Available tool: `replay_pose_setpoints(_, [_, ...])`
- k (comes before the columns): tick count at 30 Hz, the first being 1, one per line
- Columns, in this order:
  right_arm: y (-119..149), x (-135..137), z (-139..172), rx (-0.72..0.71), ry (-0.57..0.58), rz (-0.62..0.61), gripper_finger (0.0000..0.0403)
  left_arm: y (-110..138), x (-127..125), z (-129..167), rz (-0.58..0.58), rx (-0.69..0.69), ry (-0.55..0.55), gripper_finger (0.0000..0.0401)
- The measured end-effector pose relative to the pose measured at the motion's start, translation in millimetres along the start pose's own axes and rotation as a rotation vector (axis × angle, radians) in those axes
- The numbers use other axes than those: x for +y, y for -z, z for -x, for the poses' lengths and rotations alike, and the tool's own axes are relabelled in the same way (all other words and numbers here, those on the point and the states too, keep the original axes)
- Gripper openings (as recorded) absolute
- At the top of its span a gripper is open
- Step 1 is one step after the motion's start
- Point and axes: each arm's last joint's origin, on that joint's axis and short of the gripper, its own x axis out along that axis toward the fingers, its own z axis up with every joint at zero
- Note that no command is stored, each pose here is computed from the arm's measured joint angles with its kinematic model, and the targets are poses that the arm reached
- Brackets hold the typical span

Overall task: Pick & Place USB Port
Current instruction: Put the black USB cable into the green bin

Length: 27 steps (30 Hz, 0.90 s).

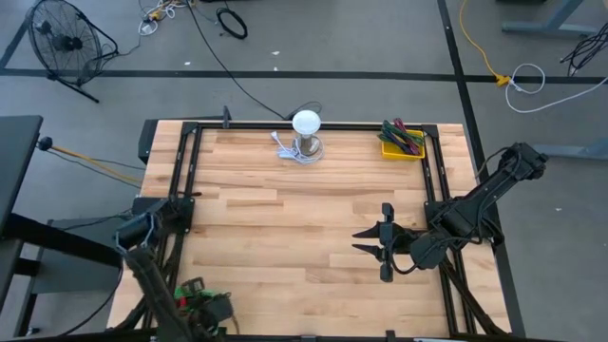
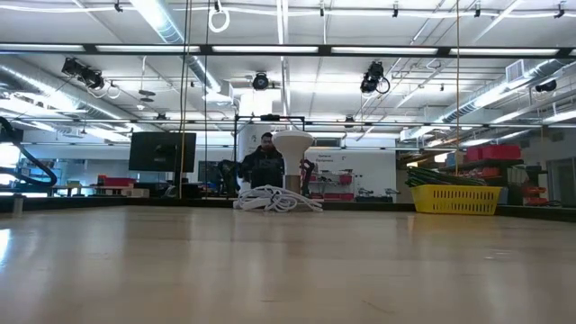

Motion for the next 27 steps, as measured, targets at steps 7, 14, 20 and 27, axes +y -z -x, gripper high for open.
replay_pose_setpoints(7, [0.0, 0.0, 0.0, 0.0, 0.0, -0.023, 0.0104, 39.9, -2.3, 5.0, 0.079, -0.028, -0.004, 0.0011])
replay_pose_setpoints(14, [0.0, 0.0, 0.0, 0.0, -0.001, -0.023, 0.0104, 68.0, -2.4, 7.7, 0.055, -0.086, 0.006, 0.0013])
replay_pose_setpoints(20, [0.0, 0.0, 0.0, 0.001, -0.003, -0.041, 0.0104, 78.8, -2.0, 8.7, 0.085, -0.103, 0.015, 0.0012])
replay_pose_setpoints(27, [0.0, 0.0, 0.0, 0.001, -0.001, -0.039, 0.0104, 78.9, -2.0, 8.7, 0.076, -0.116, 0.016, 0.0017])
